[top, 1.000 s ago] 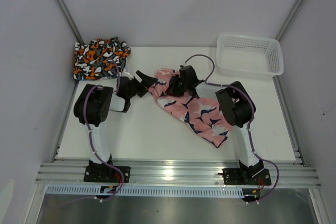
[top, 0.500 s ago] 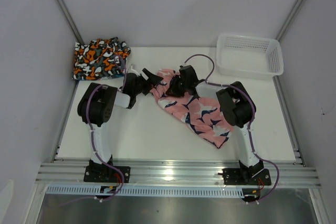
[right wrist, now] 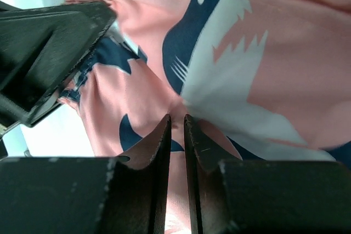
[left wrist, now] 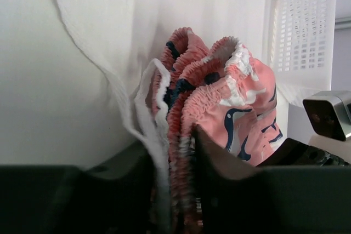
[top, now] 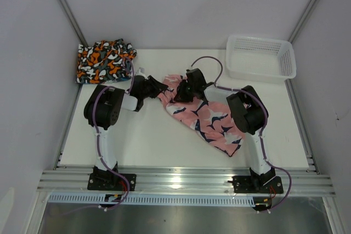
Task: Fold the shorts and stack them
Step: Fold the shorts
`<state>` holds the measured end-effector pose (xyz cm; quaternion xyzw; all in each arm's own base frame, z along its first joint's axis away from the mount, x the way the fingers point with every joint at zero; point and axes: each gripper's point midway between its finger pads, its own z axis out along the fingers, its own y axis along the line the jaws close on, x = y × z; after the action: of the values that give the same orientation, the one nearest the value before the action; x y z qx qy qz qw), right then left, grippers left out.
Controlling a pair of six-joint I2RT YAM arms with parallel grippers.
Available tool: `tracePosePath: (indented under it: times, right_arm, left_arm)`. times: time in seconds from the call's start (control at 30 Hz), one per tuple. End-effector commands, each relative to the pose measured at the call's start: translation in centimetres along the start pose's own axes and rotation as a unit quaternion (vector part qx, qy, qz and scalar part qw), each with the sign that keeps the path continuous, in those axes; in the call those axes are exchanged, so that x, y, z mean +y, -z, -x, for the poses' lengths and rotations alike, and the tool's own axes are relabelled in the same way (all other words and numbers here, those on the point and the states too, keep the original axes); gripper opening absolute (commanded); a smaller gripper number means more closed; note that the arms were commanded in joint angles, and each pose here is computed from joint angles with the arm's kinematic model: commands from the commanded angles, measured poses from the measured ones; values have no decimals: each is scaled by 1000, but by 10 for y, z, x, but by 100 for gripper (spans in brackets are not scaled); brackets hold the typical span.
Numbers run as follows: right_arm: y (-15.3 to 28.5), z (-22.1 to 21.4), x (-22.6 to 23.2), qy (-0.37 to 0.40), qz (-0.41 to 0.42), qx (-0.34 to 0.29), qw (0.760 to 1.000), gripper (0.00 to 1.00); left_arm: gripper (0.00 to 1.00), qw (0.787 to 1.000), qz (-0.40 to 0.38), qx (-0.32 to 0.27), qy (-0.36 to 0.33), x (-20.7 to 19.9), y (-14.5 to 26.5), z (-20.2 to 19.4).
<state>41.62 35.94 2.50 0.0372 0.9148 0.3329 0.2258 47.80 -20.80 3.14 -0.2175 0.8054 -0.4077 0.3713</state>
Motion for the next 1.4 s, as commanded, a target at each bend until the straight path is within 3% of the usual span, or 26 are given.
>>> tracePosePath:
  times: [0.0, 0.03, 0.07, 0.37, 0.6, 0.8, 0.93, 1.17, 1.37]
  right_arm:
    - [7, -28, -26, 15, -62, 46, 997, 19]
    - [9, -27, -23, 20, -59, 42, 997, 19]
    - [12, -26, -23, 22, -59, 40, 997, 22]
    - [88, 20, 16, 81, -53, -32, 995, 33]
    - [119, -10, -8, 73, -67, -17, 995, 31]
    - [95, -23, -27, 58, -64, 1, 996, 24]
    - [73, -13, -11, 57, -41, -2, 998, 21]
    - [39, -33, 2, 43, -12, 13, 999, 0]
    - [16, -58, 9, 46, -11, 42, 998, 0]
  left_arm:
    - [29, 999, -20, -9, -24, -12, -5, 8]
    - [20, 999, -23, -8, -27, -13, -5, 8]
    - [0, 999, -25, -10, -30, -15, -3, 10]
    - [0, 997, -21, -29, -69, -28, 30, 39]
    - [0, 990, 28, -66, -119, -49, 66, 64]
    - [0, 979, 50, -92, -173, -78, 87, 70]
    - [0, 969, 77, -108, -208, -89, 100, 68]
    - [0, 959, 101, -124, -236, -93, 128, 63]
    - [0, 949, 89, -149, -264, -119, 157, 44]
